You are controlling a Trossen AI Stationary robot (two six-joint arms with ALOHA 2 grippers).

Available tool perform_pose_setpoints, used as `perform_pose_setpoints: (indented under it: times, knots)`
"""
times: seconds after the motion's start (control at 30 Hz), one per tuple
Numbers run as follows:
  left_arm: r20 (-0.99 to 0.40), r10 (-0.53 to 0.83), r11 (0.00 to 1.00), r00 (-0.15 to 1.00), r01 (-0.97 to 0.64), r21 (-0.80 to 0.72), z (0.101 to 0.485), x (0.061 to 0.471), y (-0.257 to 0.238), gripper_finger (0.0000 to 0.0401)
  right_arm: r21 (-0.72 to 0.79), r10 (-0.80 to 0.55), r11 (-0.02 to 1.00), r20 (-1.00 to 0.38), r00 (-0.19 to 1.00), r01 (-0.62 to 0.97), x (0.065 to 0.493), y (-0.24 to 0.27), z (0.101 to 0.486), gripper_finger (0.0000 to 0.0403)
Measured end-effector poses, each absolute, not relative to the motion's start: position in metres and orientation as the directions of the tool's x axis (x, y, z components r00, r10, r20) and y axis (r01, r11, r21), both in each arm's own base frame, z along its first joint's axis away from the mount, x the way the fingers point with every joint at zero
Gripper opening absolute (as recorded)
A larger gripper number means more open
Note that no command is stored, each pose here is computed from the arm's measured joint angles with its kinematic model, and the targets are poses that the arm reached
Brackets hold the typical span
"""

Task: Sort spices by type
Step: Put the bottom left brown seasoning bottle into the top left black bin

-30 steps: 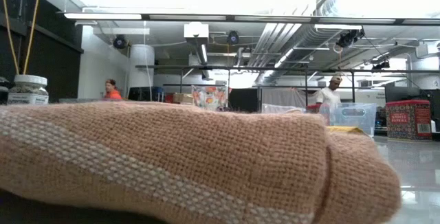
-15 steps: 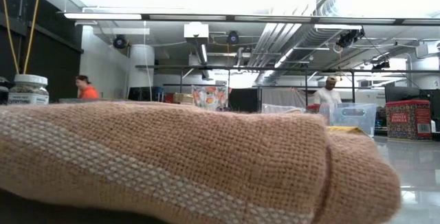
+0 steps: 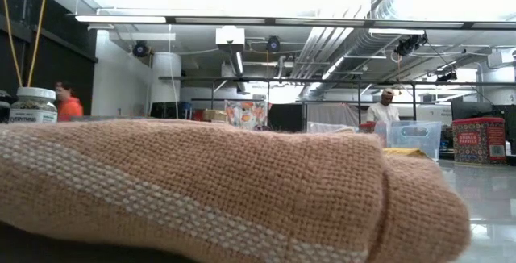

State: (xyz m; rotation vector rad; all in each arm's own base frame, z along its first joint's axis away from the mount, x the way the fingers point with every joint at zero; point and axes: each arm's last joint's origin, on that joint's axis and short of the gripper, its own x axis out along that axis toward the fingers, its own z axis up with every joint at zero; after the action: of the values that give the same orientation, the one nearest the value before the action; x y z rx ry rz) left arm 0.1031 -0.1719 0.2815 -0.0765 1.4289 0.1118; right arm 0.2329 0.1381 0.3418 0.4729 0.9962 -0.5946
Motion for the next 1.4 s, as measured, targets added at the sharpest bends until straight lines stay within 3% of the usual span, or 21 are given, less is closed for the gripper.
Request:
perform_pose_setpoints:
  times: [0.27, 0.6, 0.73, 0.97, 1.17, 1.4]
  knots:
    - [-0.989, 0.034, 0.999, 0.143, 0.01, 0.035, 0.281, 0.108, -0.17, 0.0284, 0.1, -0.244, 0.747, -0.879, 0.411, 0.657, 0.233, 0.138, 0.342, 0.0]
    - [-0.984, 0.061, 0.998, 0.169, -0.006, 0.061, 0.282, 0.12, -0.162, 0.0349, 0.101, -0.243, 0.747, -0.878, 0.412, 0.657, 0.233, 0.138, 0.342, 0.0]
    - [-0.988, 0.048, 0.997, 0.149, -0.071, 0.038, 0.281, 0.121, -0.161, 0.0351, 0.101, -0.243, 0.747, -0.878, 0.412, 0.657, 0.233, 0.138, 0.342, 0.0]
    - [-0.989, 0.035, 0.998, 0.142, -0.049, 0.029, 0.278, 0.121, -0.162, 0.0351, 0.101, -0.247, 0.747, -0.876, 0.414, 0.658, 0.233, 0.138, 0.342, 0.0]
    - [-0.993, 0.004, 1.0, 0.117, 0.012, 0.006, 0.251, 0.121, -0.165, 0.0351, 0.096, -0.261, 0.745, -0.868, 0.422, 0.66, 0.233, 0.138, 0.342, 0.0]
    - [-0.99, 0.047, 0.998, 0.132, 0.034, 0.052, 0.246, 0.12, -0.162, 0.0351, 0.099, -0.259, 0.745, -0.868, 0.424, 0.659, 0.234, 0.138, 0.342, 0.0]
